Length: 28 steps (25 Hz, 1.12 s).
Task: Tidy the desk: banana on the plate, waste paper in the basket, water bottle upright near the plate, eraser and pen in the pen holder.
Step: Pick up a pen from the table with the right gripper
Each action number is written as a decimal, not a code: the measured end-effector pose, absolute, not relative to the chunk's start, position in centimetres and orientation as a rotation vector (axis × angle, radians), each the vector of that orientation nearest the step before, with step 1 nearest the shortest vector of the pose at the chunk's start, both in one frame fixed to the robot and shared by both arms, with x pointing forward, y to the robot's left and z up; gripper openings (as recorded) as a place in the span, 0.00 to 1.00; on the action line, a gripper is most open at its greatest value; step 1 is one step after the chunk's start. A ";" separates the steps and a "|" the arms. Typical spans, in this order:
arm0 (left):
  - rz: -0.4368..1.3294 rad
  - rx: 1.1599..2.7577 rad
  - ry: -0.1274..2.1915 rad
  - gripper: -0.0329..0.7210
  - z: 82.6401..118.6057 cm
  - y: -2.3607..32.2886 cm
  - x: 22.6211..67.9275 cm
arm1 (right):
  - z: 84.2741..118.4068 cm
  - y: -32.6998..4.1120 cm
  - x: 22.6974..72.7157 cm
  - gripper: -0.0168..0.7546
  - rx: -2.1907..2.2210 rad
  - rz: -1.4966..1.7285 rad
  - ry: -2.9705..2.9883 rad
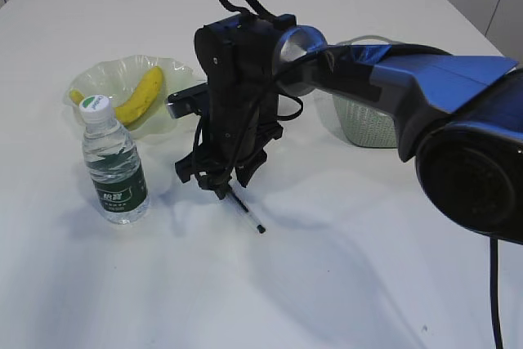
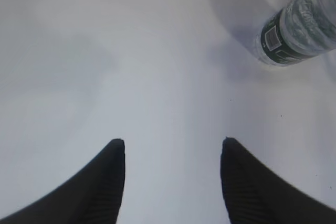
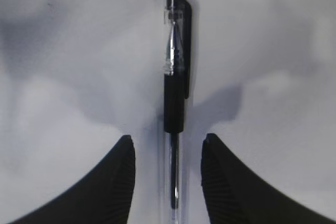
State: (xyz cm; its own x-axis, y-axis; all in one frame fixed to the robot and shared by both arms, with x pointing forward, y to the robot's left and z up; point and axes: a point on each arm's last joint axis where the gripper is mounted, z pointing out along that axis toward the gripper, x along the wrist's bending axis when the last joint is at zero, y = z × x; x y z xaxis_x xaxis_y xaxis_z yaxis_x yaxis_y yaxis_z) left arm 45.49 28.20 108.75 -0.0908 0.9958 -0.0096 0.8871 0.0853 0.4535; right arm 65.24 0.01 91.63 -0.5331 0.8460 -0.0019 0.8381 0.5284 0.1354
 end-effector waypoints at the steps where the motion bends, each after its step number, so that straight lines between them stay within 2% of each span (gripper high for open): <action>1: 0.483 1.872 2.052 0.58 108.8 28.2 45.5 | 91.3 0.0 65.2 0.43 1.484 0.173 2.690; 9: 0.486 1.869 2.048 0.58 108.8 28.2 45.5 | 89.9 0.0 65.3 0.43 1.490 0.134 2.702; 18: 0.492 1.864 2.042 0.57 108.8 28.2 45.6 | 89.8 0.0 65.3 0.42 1.490 0.137 2.701; 20: 0.492 1.864 2.042 0.56 108.8 28.2 45.6 | 89.8 0.0 65.3 0.36 1.490 0.137 2.701; 25: 0.493 1.863 2.040 0.56 108.8 28.2 45.6 | 89.8 0.0 65.3 0.12 1.492 0.137 2.700; 28: 0.493 1.863 2.040 0.56 108.8 28.2 45.6 | 89.9 0.1 65.3 0.09 1.491 0.140 2.699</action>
